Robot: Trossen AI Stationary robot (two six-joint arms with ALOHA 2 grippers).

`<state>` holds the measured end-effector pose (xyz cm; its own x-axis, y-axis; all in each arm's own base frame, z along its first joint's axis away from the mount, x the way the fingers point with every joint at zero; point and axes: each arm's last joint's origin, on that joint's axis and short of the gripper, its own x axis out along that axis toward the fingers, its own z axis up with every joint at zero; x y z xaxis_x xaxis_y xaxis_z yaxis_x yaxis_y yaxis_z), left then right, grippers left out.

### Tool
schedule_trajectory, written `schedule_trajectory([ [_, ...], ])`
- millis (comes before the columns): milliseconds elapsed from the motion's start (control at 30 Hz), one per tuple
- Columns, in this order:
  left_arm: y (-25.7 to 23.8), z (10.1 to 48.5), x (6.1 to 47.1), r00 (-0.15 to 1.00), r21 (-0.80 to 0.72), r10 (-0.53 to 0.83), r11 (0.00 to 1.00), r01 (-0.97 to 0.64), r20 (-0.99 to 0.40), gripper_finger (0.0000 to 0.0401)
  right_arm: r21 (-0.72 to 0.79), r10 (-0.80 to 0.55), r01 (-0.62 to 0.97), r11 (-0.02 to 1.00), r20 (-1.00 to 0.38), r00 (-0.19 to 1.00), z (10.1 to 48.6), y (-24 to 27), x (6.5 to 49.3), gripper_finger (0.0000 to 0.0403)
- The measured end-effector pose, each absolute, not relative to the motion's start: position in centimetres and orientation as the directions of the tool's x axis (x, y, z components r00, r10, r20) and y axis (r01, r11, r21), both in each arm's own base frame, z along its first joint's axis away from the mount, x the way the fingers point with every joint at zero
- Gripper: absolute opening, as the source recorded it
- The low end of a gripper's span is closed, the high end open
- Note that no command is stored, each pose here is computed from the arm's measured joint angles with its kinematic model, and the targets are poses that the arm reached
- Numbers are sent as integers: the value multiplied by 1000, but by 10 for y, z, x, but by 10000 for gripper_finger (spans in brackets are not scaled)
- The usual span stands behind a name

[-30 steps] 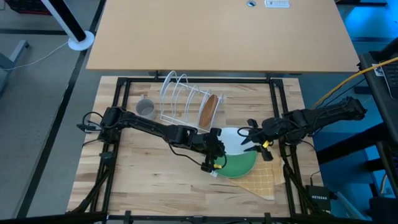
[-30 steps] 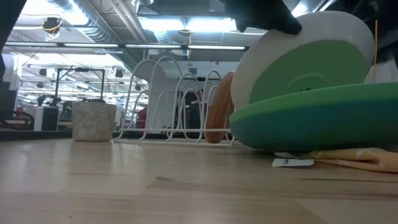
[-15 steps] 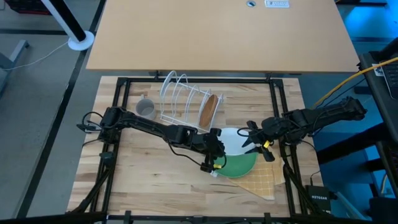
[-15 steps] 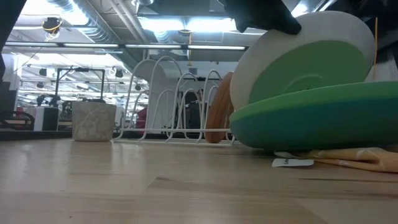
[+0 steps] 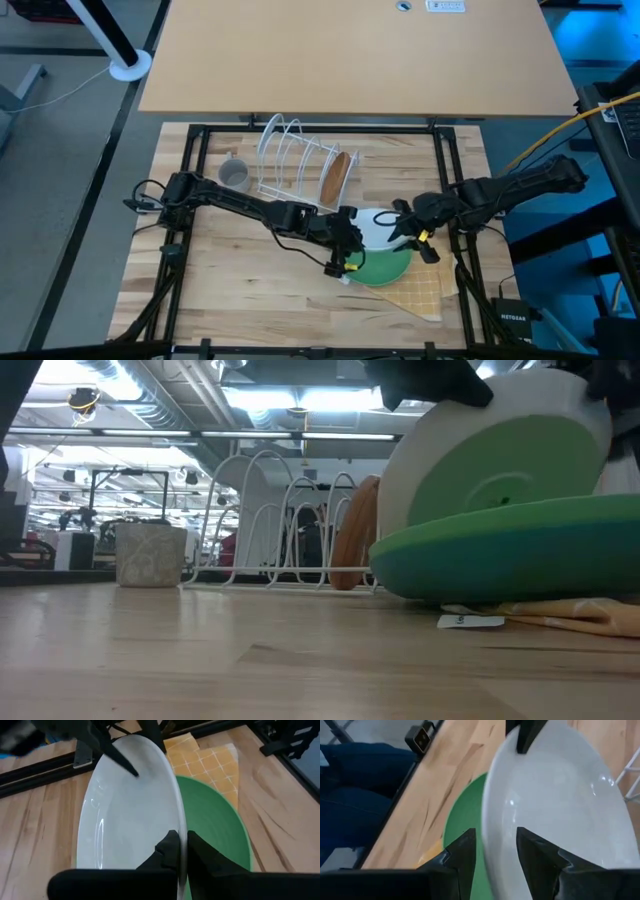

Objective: Sort dishes
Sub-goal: Put the white plate from the top of green plate onto the white dish rack

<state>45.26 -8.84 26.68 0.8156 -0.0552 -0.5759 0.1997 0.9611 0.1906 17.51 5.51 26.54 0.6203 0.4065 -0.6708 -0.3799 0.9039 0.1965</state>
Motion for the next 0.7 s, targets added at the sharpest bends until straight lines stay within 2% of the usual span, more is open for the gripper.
schedule_trajectory([
  [467, -80, 266, 454, 813, 141, -56, 976, 167, -580, 5, 205, 372, -350, 914, -766, 524, 238, 62, 201, 142],
  [567, -80, 266, 454, 810, 142, -53, 976, 166, -584, 5, 200, 371, -354, 914, -768, 523, 237, 62, 201, 124],
  [700, -80, 265, 453, 801, 147, -41, 976, 159, -598, 12, 182, 367, -365, 913, -756, 541, 239, 62, 201, 74],
])
